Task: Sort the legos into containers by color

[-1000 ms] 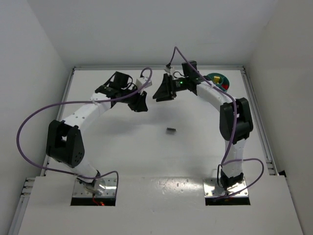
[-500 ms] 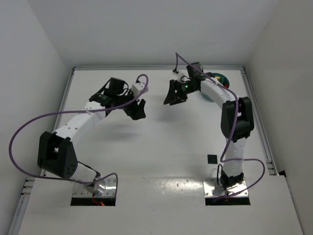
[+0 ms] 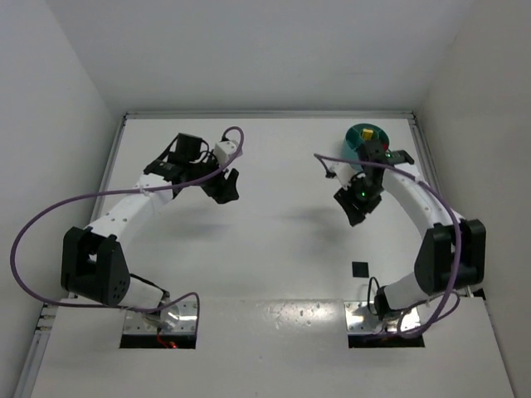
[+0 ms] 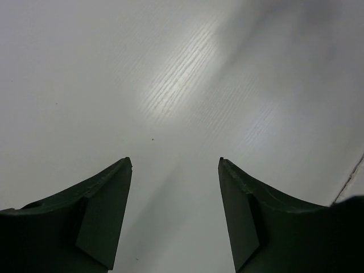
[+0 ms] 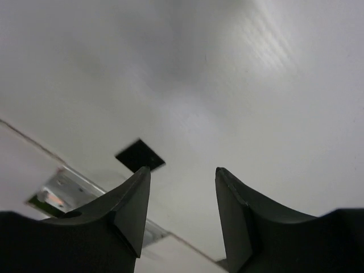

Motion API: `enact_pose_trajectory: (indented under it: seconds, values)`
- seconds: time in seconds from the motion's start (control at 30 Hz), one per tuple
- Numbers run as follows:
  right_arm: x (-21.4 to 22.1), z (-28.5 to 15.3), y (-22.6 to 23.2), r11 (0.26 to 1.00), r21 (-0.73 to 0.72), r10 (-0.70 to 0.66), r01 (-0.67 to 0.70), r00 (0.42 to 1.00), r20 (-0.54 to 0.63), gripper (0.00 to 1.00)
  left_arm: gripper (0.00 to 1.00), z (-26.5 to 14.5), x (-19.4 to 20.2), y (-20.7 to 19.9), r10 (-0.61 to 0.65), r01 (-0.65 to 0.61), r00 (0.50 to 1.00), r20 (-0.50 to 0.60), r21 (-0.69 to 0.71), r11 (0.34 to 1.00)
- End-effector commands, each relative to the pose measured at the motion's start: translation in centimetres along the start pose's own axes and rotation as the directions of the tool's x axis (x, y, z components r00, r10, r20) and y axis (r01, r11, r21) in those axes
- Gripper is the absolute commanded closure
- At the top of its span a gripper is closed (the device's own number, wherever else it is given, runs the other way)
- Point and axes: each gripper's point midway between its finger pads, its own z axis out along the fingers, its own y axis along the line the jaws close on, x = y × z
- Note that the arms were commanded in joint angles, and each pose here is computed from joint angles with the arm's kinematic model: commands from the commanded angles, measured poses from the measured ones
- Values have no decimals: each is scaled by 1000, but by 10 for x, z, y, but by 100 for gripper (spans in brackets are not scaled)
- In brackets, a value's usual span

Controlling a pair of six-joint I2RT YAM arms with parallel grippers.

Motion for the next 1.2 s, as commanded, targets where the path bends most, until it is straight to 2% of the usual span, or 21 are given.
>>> enact_pose_trajectory:
  seconds: [0.0,0.07,0.13,0.23,0.43,0.97,1.17]
  values:
    - [57,4,-20,966,95,-225,241,962,-157,50,32,-12,-12,7,42,-40,998,45,-36,999]
    - [87,9,-23,941,153,-268,302,941,-208,50,32,-15,-16,11,42,-39,998,53,-47,998]
    - [88,11,-37,891,244,-337,383,917,-212,52,32,-15,-16,11,42,-39,998,53,-47,998]
    - [96,17,-36,850,280,-404,446,893,-198,53,32,-16,-15,15,35,-32,998,54,-55,998]
    - [122,42,-15,851,153,-468,503,858,-213,53,32,-16,-13,22,8,-5,999,52,-59,998]
    - [116,63,21,823,-99,-569,560,810,-143,52,32,-4,-5,32,-22,23,1000,20,-53,998]
    - [111,65,31,798,-123,-601,590,792,-107,52,32,3,5,33,-41,40,999,-6,-44,998]
